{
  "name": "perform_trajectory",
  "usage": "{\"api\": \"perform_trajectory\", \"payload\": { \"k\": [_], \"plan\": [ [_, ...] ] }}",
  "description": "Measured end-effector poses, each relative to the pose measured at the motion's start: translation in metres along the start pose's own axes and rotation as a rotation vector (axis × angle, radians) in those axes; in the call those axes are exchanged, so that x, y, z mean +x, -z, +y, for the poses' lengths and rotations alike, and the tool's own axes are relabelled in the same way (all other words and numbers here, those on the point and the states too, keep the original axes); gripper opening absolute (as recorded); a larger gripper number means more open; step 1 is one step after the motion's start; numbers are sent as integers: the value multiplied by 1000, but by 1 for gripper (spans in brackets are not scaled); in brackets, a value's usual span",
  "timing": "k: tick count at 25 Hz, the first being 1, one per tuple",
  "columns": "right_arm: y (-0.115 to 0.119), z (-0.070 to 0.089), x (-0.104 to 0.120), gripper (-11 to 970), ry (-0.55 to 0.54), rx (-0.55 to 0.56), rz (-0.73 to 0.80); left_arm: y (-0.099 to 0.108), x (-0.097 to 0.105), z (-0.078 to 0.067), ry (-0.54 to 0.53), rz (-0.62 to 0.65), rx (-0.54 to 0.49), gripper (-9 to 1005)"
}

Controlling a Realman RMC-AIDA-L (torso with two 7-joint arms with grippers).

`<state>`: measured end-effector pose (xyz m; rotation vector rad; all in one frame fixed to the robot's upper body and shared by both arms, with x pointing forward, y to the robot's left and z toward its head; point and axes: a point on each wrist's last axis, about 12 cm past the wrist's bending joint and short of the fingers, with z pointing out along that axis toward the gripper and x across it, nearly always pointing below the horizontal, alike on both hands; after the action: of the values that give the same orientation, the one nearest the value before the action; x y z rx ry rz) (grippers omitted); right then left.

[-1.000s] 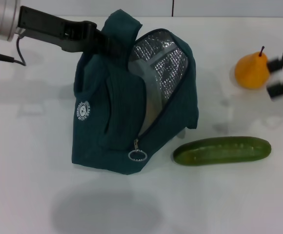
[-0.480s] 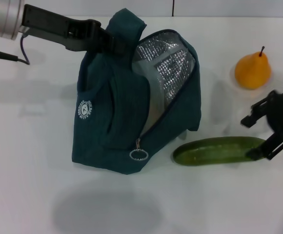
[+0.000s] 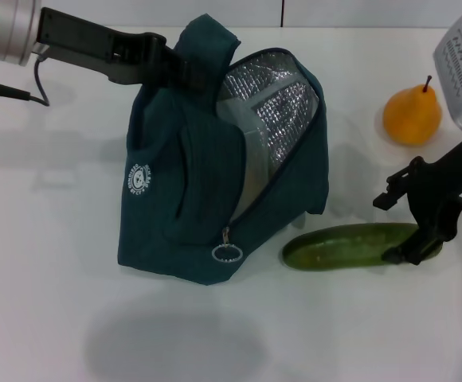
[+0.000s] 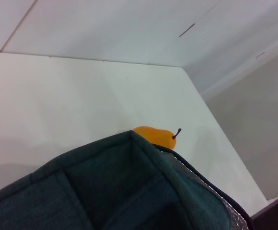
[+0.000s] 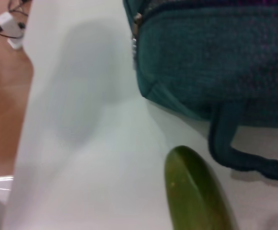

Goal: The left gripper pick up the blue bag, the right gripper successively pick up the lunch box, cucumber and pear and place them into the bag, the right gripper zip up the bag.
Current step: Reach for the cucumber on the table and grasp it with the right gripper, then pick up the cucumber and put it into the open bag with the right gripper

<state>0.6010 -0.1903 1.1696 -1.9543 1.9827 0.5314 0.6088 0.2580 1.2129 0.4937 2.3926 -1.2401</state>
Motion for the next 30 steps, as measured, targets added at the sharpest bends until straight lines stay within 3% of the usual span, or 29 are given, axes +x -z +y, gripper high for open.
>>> {"api": "perform_trajectory", "payload": {
  "k": [13, 23, 29, 30],
  "plan": [
    [-29, 1, 4, 826, 16, 39, 32, 0, -1, -1, -7, -1, 0, 41],
    [-32, 0, 4, 819, 13, 46, 28, 0, -1, 0, -9, 0, -2, 41],
    [-36, 3, 3, 577, 31, 29, 52, 0, -1, 0, -10, 0, -2, 41],
    [-36, 4, 3, 572, 31, 24, 52, 0, -1, 0, -10, 0, -2, 41]
  ]
}}
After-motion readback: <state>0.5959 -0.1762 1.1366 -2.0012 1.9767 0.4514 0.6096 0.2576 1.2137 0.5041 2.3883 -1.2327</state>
